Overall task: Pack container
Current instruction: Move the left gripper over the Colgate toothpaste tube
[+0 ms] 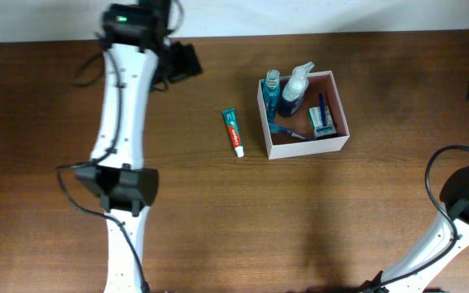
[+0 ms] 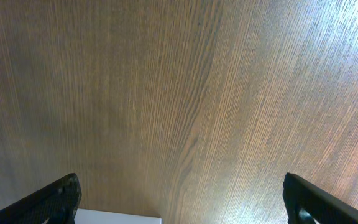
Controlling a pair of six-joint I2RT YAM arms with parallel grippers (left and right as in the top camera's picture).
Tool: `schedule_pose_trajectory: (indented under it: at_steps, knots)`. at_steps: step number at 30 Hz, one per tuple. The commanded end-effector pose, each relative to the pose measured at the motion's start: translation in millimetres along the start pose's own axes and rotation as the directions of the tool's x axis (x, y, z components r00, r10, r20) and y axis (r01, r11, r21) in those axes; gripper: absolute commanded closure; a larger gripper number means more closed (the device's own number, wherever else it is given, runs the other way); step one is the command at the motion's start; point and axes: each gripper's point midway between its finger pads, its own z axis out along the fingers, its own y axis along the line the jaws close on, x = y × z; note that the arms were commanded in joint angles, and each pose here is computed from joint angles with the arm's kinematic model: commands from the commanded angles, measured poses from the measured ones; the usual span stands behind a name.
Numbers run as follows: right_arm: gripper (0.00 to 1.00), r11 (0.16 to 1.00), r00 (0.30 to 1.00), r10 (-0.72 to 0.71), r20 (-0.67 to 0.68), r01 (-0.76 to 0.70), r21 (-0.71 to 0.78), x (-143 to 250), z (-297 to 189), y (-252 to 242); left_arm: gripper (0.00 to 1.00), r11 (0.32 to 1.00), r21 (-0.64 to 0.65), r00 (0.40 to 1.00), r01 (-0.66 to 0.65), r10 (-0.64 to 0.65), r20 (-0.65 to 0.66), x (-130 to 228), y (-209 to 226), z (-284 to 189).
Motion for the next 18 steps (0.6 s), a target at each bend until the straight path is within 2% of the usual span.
schedule_pose_trajectory:
  at_steps: [1, 7, 13, 18]
  knots:
    - [0.01, 1.0, 1.0, 0.006, 0.011, -0.006, 0.007, -1, -2, -2, 0.01, 1.0, -0.027, 0.998, -0.01, 0.008, -0.06, 21, -16, 19]
    - [0.01, 1.0, 1.0, 0.006, 0.011, -0.006, 0.007, -1, -2, -2, 0.01, 0.993, -0.028, 0.989, -0.11, 0.107, -0.098, 35, -37, 52]
    - [0.01, 1.0, 1.0, 0.006, 0.011, -0.006, 0.007, -1, -2, -2, 0.01, 0.989, -0.048, 0.979, -0.139, 0.13, -0.157, 53, -42, 88]
    - [0.01, 1.0, 1.0, 0.006, 0.011, -0.006, 0.007, -1, -2, -2, 0.01, 0.985, 0.003, 0.964, -0.171, 0.167, -0.205, 68, -53, 114]
